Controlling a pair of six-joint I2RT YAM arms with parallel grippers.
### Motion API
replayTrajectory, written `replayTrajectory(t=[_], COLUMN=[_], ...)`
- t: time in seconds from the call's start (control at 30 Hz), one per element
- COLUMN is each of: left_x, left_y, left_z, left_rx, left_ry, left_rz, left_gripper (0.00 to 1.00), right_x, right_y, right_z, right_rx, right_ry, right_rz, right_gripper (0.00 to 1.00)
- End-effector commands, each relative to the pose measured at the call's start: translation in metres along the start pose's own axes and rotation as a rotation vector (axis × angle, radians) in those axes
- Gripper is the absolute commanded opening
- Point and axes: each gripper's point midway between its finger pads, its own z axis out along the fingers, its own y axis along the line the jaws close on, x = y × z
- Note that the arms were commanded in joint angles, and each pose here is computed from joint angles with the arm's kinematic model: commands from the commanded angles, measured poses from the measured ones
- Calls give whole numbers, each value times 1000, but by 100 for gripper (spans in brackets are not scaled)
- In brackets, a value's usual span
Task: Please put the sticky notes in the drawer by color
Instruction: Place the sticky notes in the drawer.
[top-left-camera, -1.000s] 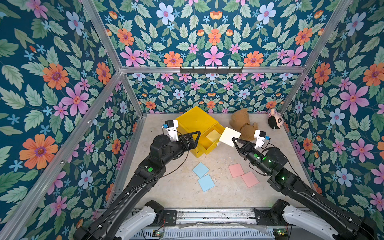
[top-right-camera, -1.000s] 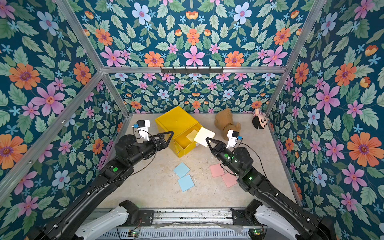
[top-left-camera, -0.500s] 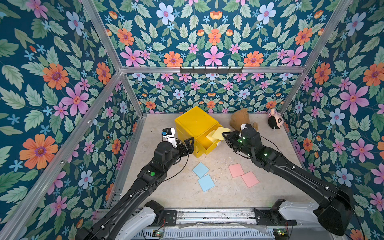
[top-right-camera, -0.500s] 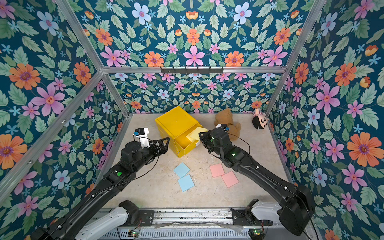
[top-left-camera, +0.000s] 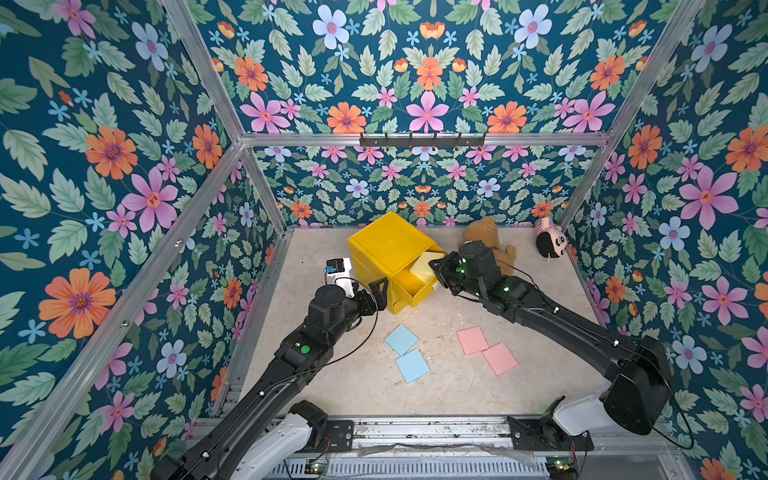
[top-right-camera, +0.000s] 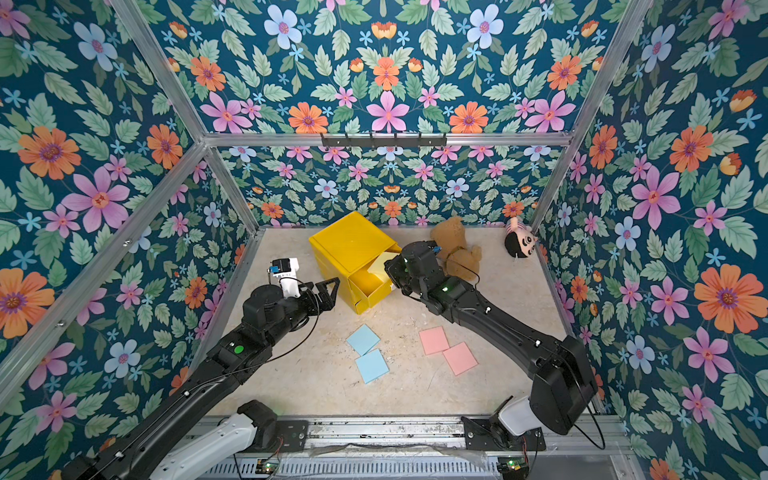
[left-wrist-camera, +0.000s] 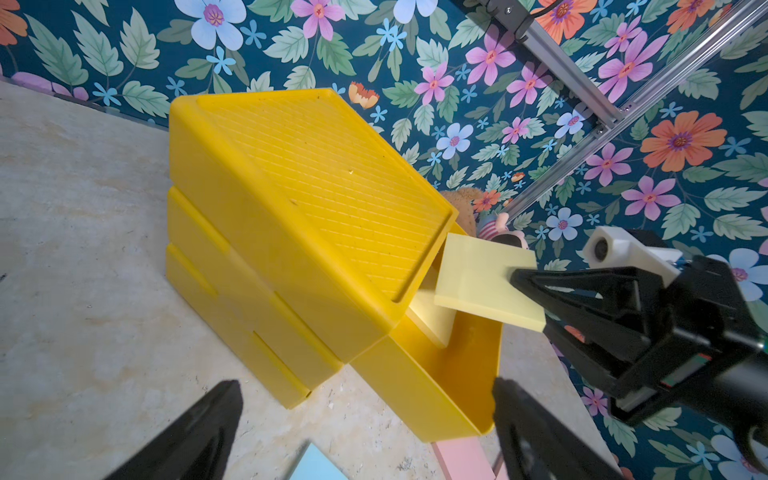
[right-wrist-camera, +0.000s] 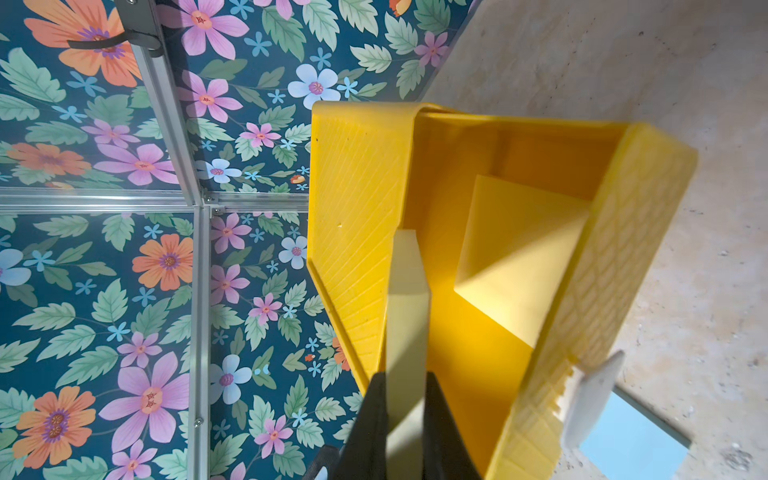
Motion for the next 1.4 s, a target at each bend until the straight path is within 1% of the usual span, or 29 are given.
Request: replayTrajectory(t=[0.0, 0.2, 0.33, 0.47, 0.57, 0.93, 1.0, 1.03, 1.07, 1.13, 1.2, 1.27, 1.37], left_x=[-2, 0, 1, 1, 2, 1, 1, 1, 1, 1, 2, 2, 1], left_y=[-2, 0, 0, -2, -4, 0, 2, 2, 2, 2, 1, 0, -1], left_z=[-1, -1, 1, 4, 5, -4, -5, -5, -5, -5, -5, -5, -4], left_rx=[10, 3, 1, 10, 21, 4, -3, -4, -6, -5, 0, 3, 10], left_ry=[-6, 0, 2, 6, 10, 3, 3, 2, 1, 3, 6, 8, 6], left_rz=[11, 19, 23, 26, 26, 32, 36, 37, 39, 38, 38, 39, 39], left_gripper=[99, 100, 100, 100, 100, 100, 100, 100, 100, 99, 100, 100, 100], right_x=[6, 6, -1, -7, -10, -7, -5, -5, -5, -6, -8, -11, -17], right_y=[5, 4, 3, -3, -8, 5, 8, 11, 14, 24, 20, 18, 19], right_z=[6, 11, 0, -12, -15, 23, 30, 34, 36, 33, 32, 25, 10], right_rx=[-11, 9, 10, 21, 25, 33, 34, 29, 25, 14, 29, 27, 17], right_ry=[30, 34, -3, -43, -62, 0, 12, 18, 22, 22, 12, -9, -42], right_rz=[-12, -18, -10, 30, 43, 12, 2, -6, -15, -33, -45, -45, -50], right_gripper=[0, 0, 0, 0, 0, 2, 4, 7, 13, 36, 48, 54, 58])
